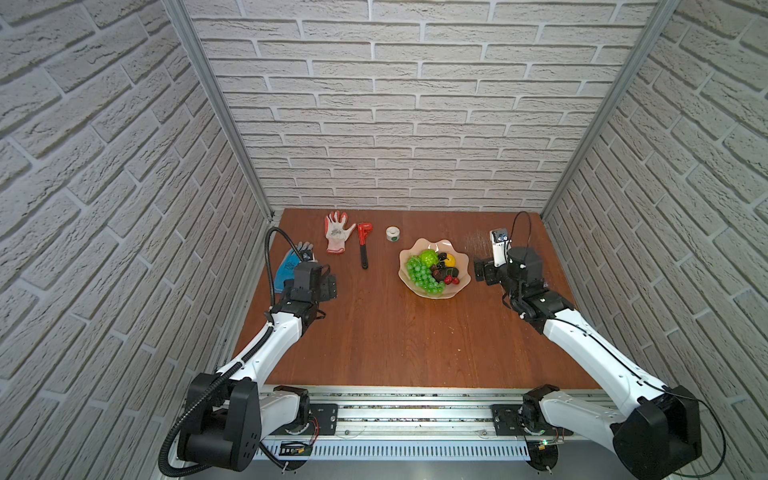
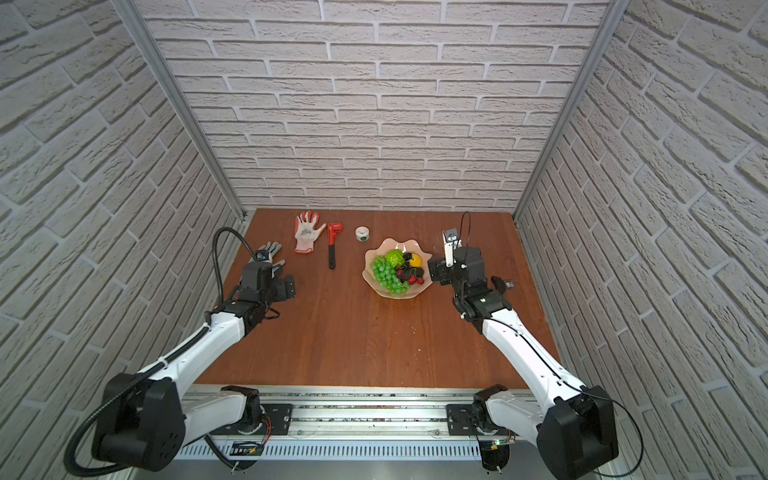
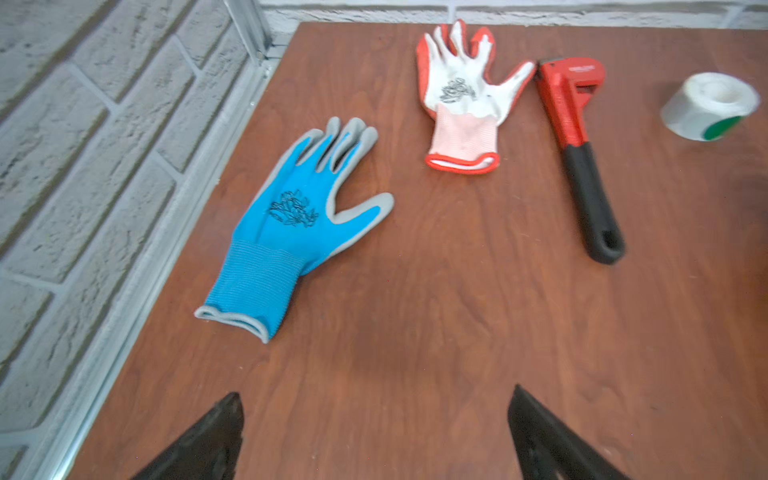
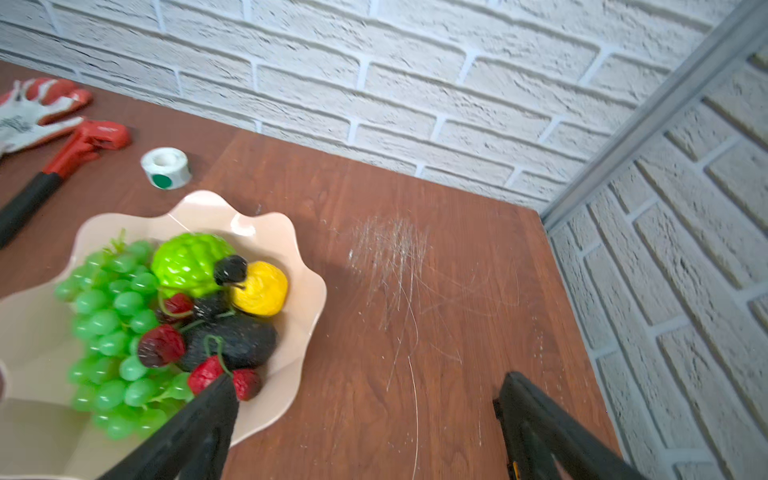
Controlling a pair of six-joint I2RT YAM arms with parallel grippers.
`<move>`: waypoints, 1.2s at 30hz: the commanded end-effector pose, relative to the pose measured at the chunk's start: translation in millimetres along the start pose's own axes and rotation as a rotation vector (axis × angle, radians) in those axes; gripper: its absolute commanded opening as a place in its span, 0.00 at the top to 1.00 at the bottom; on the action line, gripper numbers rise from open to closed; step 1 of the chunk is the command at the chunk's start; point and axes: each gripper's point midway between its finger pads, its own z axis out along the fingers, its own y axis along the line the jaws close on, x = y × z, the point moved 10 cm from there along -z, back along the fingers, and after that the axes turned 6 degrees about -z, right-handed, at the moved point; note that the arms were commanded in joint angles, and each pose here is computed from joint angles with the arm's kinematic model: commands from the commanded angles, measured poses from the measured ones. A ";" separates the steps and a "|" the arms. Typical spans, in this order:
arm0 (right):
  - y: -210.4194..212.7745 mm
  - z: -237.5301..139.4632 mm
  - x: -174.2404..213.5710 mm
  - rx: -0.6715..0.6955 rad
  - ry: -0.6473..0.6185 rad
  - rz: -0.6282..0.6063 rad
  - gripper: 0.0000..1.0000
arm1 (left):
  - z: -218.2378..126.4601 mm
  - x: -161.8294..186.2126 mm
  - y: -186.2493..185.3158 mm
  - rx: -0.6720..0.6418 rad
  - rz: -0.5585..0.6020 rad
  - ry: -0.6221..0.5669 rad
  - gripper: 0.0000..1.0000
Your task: Place and organize the fake fruits in the fruit bowl
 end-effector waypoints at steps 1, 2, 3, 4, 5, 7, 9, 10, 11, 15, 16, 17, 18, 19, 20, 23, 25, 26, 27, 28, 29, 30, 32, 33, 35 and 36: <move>-11.3 5.7 7.0 0.054 -0.134 0.089 0.00 | 17.3 -9.1 7.1 -0.051 0.002 -0.194 0.02; -11.7 12.4 18.5 0.057 -0.113 0.100 0.00 | 25.6 -2.5 8.3 -0.062 0.025 -0.178 0.02; -11.2 18.8 29.9 0.046 -0.092 0.106 0.01 | 31.7 3.8 8.5 -0.068 0.048 -0.176 0.02; -10.7 22.9 37.7 0.043 -0.083 0.107 0.00 | 34.9 9.2 8.7 -0.065 0.065 -0.186 0.02; -10.3 26.0 46.5 0.047 -0.069 0.105 0.00 | 36.3 7.3 8.9 -0.063 0.069 -0.210 0.02; -9.8 30.2 62.3 0.058 -0.067 0.111 0.00 | 41.0 4.3 10.4 -0.002 0.047 -0.244 0.02; -10.2 37.9 73.6 0.053 -0.061 0.126 0.00 | 48.2 0.3 9.4 0.008 0.061 -0.200 0.02; -10.9 42.5 76.8 0.053 -0.054 0.138 0.00 | 49.7 -0.6 9.6 0.002 0.066 -0.197 0.02; -11.9 47.1 77.7 0.047 -0.062 0.156 0.00 | 50.6 -0.2 11.7 -0.004 0.064 -0.205 0.02; -7.7 59.9 84.1 -0.007 -0.063 0.175 0.00 | 58.8 12.1 23.0 0.015 0.011 -0.289 0.02; -5.8 63.6 89.9 -0.006 -0.068 0.177 0.00 | 60.5 15.4 28.1 0.007 -0.024 -0.285 0.02; -2.7 65.3 96.8 -0.016 -0.095 0.170 0.00 | 61.8 20.3 32.6 -0.009 -0.053 -0.295 0.02; -1.5 63.4 100.6 -0.014 -0.146 0.174 0.00 | 63.4 23.3 33.5 -0.006 -0.051 -0.315 0.02; -2.4 61.2 101.3 -0.002 -0.159 0.183 0.00 | 63.4 23.5 32.8 0.000 -0.050 -0.280 0.02; -3.1 59.9 101.3 0.004 -0.144 0.187 0.00 | 64.9 20.7 33.0 -0.002 -0.051 -0.273 0.02; -3.8 66.2 97.3 -0.002 -0.100 0.183 0.00 | 65.2 20.7 32.9 -0.001 -0.052 -0.275 0.02; -3.7 65.5 97.6 -0.003 -0.105 0.182 0.00 | 65.3 20.9 32.9 -0.001 -0.050 -0.280 0.02; -3.7 65.2 97.7 -0.004 -0.105 0.183 0.00 | 65.3 20.8 33.0 -0.001 -0.050 -0.278 0.02; -3.6 65.1 98.1 -0.004 -0.104 0.182 0.00 | 65.4 21.2 32.9 0.000 -0.050 -0.281 0.02; -3.3 64.9 96.9 -0.011 -0.107 0.179 0.00 | 64.8 20.8 32.9 0.000 -0.050 -0.285 0.02; -2.6 64.8 96.6 -0.022 -0.104 0.165 0.00 | 64.0 21.5 32.8 -0.001 -0.049 -0.283 0.02; -3.0 64.7 96.0 -0.020 -0.101 0.172 0.00 | 64.6 20.9 32.3 0.002 -0.049 -0.284 0.02; -3.1 64.7 96.0 -0.021 -0.092 0.175 0.00 | 64.4 21.1 32.2 0.002 -0.049 -0.283 0.02; -3.0 64.8 96.1 -0.022 -0.090 0.176 0.00 | 64.4 21.7 32.3 0.003 -0.048 -0.282 0.02; -3.1 64.9 95.7 -0.020 -0.091 0.176 0.00 | 64.5 21.1 32.2 0.003 -0.049 -0.284 0.02; -3.2 64.8 95.6 -0.020 -0.092 0.176 0.00 | 64.5 21.4 32.3 0.003 -0.049 -0.283 0.02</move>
